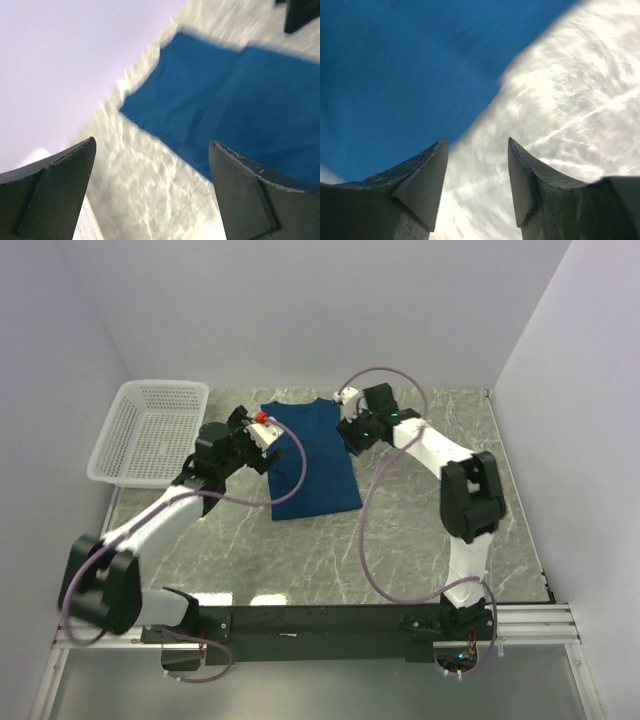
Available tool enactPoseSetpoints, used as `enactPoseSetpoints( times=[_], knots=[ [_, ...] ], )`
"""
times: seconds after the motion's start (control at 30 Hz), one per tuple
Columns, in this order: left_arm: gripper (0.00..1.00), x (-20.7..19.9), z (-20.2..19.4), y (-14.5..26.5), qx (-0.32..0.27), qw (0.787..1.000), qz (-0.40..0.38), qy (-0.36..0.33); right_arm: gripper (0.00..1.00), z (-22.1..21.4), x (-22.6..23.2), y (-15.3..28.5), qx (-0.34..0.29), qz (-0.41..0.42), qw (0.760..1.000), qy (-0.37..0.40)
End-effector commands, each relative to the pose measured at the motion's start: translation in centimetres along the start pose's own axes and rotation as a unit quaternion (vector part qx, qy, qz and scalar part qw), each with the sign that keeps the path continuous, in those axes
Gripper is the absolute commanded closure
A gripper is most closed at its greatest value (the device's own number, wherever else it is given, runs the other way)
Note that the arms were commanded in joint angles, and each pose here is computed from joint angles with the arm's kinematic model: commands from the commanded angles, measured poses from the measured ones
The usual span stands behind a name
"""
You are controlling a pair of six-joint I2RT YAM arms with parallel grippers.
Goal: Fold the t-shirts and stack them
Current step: Fold the tshirt
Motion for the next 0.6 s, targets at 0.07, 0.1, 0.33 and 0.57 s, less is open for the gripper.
enactPoseSetpoints(
  times=[0.07,0.1,0.33,0.57],
  knots=[
    [0.04,-7.3,1.6,3.8,-0.027,0.979,-0.156,-0.127,0.41,-5.0,3.7,7.6,-0.012,0.301,0.898,0.32],
    [0.06,-8.5,1.5,4.1,-0.019,0.974,-0.173,-0.143,0.41,-7.6,4.1,7.1,-0.003,0.319,0.877,0.358],
    [0.15,-13.9,-1.3,5.3,0.025,0.955,-0.243,-0.17,0.42,-8.9,5.4,4.8,-0.009,0.207,0.881,0.425],
    [0.18,-15.5,-3.4,2.8,0.071,0.947,-0.257,-0.181,0.45,-9.2,5.3,2.7,0.017,0.171,0.886,0.43]
  ],
)
Point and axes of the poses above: each gripper's point midway between its finger pads, its own y axis back along the fingers, its own x axis along the line the jaws close on, z = x × y, the point moved 10 cm from there along y, back along the fingers, and after that the axes turned 12 degrees about -y, right-handed, at the moved point
